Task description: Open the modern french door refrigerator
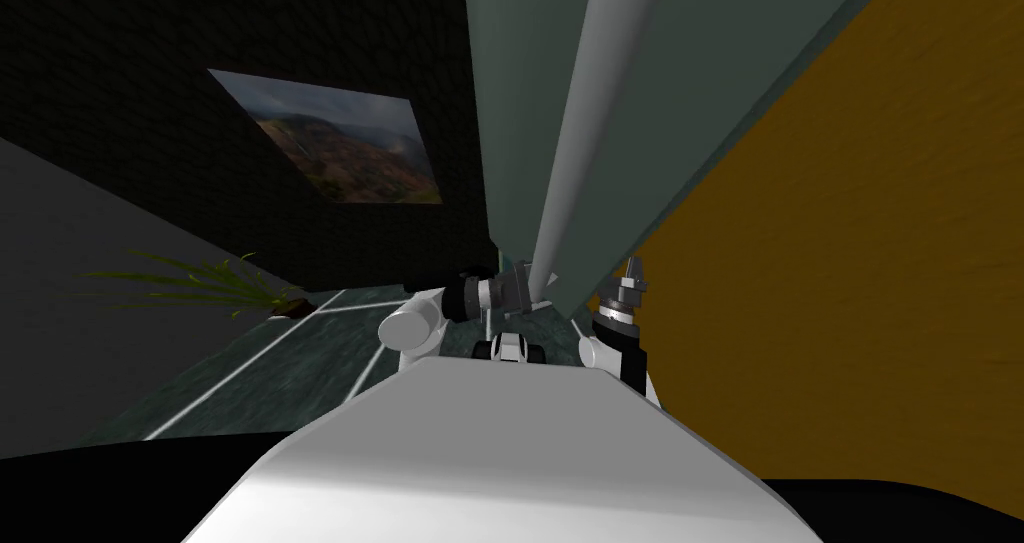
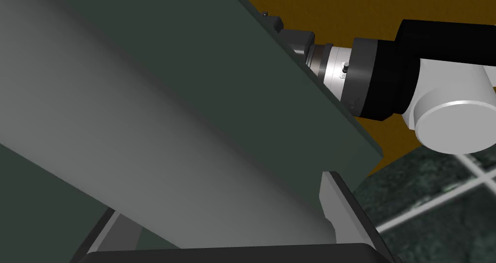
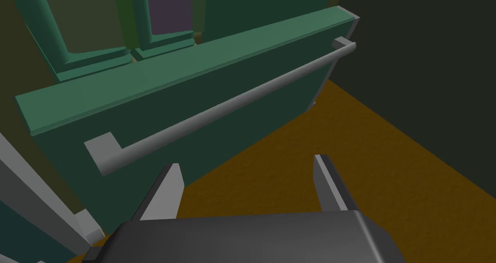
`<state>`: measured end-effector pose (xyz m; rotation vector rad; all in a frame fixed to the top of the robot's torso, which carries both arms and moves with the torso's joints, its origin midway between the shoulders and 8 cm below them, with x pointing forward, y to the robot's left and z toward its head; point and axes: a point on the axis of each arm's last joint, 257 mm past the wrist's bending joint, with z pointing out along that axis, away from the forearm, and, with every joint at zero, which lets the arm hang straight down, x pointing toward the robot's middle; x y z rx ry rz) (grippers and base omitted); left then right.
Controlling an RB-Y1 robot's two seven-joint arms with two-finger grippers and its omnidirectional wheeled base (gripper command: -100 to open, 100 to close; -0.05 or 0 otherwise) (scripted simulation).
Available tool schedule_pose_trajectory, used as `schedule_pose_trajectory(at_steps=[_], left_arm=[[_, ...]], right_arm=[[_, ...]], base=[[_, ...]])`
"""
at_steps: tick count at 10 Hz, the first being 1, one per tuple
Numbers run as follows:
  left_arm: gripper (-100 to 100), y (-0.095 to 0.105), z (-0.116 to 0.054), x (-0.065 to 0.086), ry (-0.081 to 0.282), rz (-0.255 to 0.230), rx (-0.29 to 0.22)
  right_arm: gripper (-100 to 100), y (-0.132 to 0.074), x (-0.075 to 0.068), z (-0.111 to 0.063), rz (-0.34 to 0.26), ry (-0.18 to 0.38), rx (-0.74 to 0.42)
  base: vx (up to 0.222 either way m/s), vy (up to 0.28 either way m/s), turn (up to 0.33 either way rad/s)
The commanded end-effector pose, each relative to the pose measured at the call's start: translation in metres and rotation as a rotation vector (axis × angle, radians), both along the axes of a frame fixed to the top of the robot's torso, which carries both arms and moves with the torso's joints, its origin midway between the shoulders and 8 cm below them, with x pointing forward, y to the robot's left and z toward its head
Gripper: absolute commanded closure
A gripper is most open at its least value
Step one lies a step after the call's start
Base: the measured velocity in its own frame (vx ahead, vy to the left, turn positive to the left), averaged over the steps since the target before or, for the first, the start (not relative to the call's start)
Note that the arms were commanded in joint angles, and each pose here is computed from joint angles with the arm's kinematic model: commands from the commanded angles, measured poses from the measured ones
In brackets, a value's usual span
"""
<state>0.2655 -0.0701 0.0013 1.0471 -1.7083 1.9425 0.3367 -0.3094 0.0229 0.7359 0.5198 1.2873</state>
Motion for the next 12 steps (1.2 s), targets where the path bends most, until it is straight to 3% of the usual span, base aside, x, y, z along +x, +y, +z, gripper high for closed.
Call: schedule_pose_trajectory(at_steps=[1, 5, 6, 7, 12], left_arm=[[-100, -0.002, 0.015, -0.013, -0.002, -0.048, 0.0], [-100, -0.003, 0.024, -0.022, -0.003, -0.081, 0.007], [-100, -0.003, 0.006, -0.02, 0.025, -0.082, 0.044], [0, -0.003, 0.004, -0.02, 0.029, -0.083, 0.048], [0, -0.003, 0.003, -0.02, 0.032, -0.083, 0.053]], right_arm=[[0, 0.0, 0.0, 0.0, 0.0, 0.0, 0.0], [0, 0.0, 0.0, 0.0, -0.001, 0.0, 0.0], [0, -0.001, -0.001, 0.0, -0.001, -0.001, -0.001], [0, -0.001, 0.0, 0.0, -0.002, 0.0, -0.001], [0, -0.001, 0.0, -0.001, -0.002, 0.002, -0.001]], base=[[0.035, -0.049, 0.173], [0.012, -0.03, 0.096], [0.0, -0.011, 0.002], [0.0, 0.0, 0.0], [0.0, 0.0, 0.0]])
